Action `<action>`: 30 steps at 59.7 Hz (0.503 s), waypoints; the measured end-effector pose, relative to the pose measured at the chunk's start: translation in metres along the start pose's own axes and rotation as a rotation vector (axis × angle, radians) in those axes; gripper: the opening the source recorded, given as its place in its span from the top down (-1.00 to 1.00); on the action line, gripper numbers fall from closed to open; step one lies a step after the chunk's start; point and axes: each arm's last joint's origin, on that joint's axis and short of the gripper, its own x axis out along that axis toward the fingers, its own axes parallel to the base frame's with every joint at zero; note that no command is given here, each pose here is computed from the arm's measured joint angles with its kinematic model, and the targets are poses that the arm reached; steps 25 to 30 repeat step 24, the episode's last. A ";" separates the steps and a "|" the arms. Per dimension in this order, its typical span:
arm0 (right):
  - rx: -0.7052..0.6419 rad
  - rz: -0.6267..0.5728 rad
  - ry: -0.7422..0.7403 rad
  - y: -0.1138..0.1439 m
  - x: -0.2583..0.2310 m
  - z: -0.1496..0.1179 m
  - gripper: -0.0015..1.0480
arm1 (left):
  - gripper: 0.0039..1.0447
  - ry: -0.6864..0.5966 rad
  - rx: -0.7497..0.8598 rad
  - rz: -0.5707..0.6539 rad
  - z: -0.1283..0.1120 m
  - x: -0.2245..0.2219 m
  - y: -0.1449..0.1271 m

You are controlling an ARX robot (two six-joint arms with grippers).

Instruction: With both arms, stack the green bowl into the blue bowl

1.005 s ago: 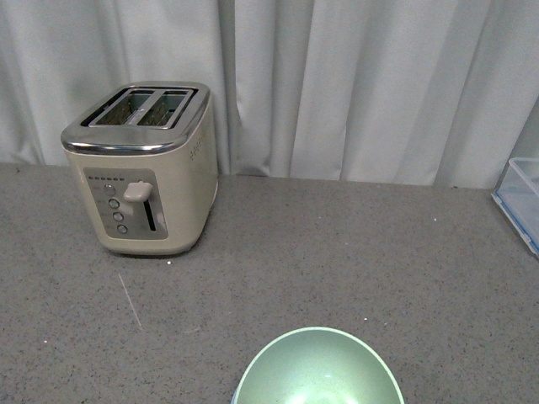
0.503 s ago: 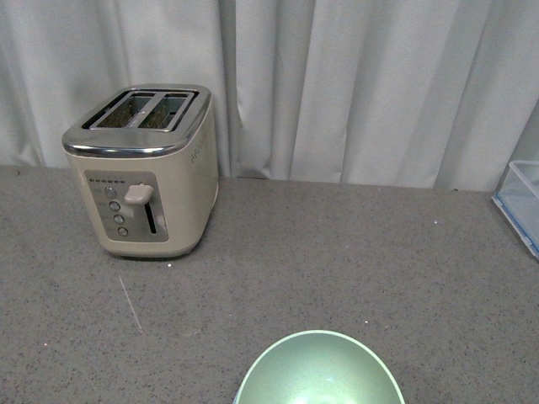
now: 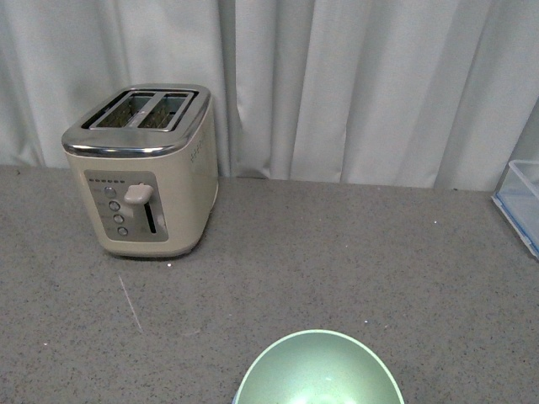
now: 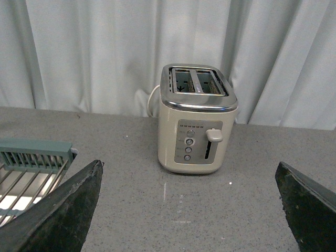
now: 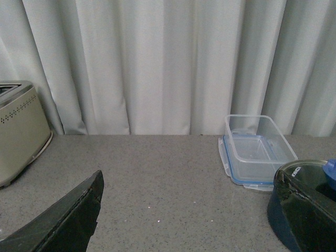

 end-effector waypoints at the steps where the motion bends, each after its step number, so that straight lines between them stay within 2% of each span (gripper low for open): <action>1: 0.000 0.000 0.000 0.000 0.000 0.000 -0.82 | -0.88 0.000 0.000 0.000 0.000 0.000 0.000; 30: 0.000 0.000 0.000 0.000 0.000 0.000 -0.82 | -0.88 0.000 0.000 0.000 0.000 0.000 0.000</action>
